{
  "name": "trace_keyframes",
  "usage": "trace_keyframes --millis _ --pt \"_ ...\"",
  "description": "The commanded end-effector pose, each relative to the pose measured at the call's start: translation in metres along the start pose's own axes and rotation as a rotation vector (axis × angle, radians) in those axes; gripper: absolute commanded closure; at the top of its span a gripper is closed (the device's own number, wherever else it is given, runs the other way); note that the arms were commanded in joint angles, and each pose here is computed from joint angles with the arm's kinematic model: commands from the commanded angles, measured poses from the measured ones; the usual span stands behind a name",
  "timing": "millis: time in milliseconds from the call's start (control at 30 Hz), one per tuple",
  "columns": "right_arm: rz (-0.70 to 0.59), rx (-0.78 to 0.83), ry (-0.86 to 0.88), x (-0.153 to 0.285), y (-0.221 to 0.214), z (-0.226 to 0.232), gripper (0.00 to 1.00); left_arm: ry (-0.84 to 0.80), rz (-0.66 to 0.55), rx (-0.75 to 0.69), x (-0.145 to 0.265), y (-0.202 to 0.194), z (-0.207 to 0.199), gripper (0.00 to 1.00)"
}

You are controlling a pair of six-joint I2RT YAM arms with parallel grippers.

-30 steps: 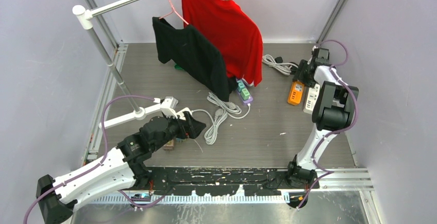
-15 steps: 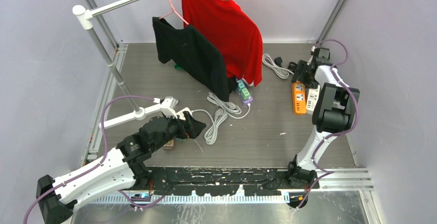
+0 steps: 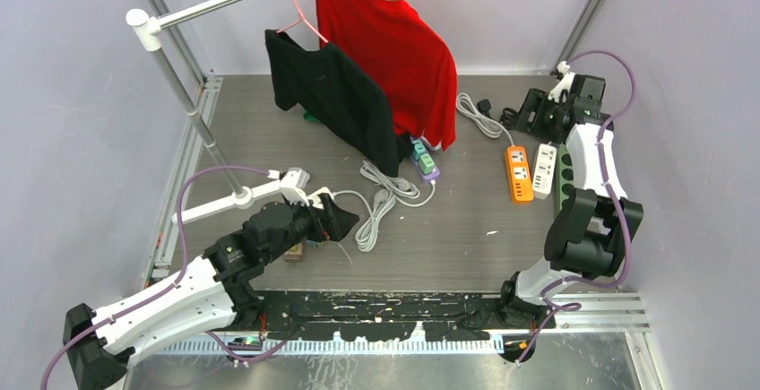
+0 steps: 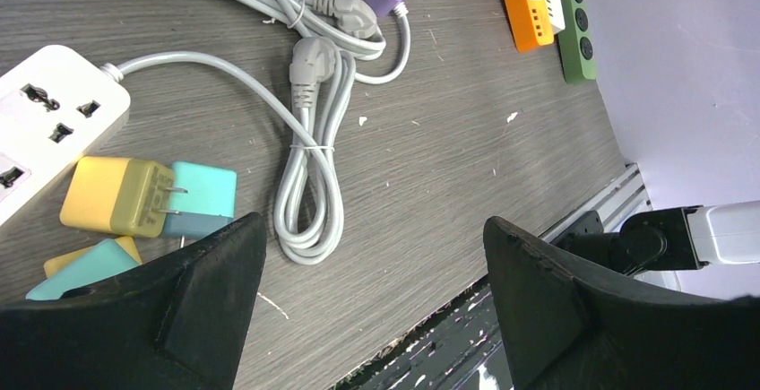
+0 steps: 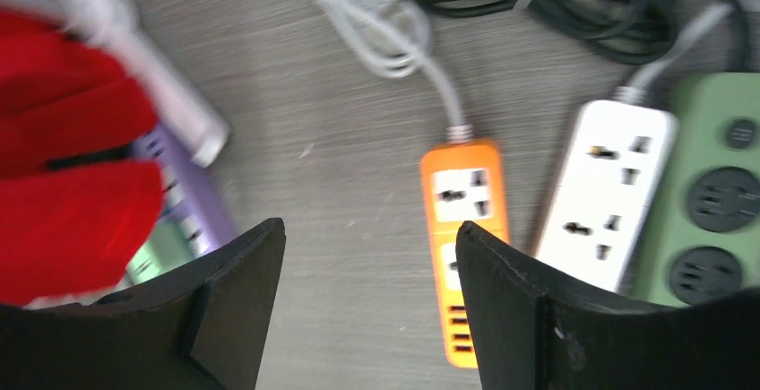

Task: Pull the plug off the socket
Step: Place the socket at the center of the board, then pick up the socket from the center of the board.

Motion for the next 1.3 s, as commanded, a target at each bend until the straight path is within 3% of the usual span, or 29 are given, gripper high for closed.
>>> trace_keyframes --millis 0,200,500,967,1267 --pt "0.071 0.05 0.308 0.029 -0.023 0.053 0.25 -0.055 -0.061 0.022 0.002 0.025 -0.019 0.11" --pt "0.165 0.092 0.67 0.057 -0.057 0.098 0.25 -0.044 -0.056 0.024 0.002 0.023 -0.017 0.11" --pt "0.243 0.112 0.766 0.052 -0.089 0.118 0.25 -0.031 -0.052 0.047 0.0 0.019 -0.014 0.11" --pt "0.349 0.617 0.561 -0.001 -0.156 0.141 0.24 -0.005 -0.03 0.085 -0.001 0.014 -0.01 0.11" --pt "0.266 0.697 0.367 -0.039 -0.153 0.148 0.19 0.019 -0.011 0.114 -0.004 0.009 -0.006 0.11"
Point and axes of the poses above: each gripper's point midway between its finger pads, its own x axis back along the fingers, its own z axis along the line the jaws close on, y = z × x, the point moved 1 cm from there along x, back along the fingers, and after that the axes turned 4 degrees about -x, right-handed, at the moved point
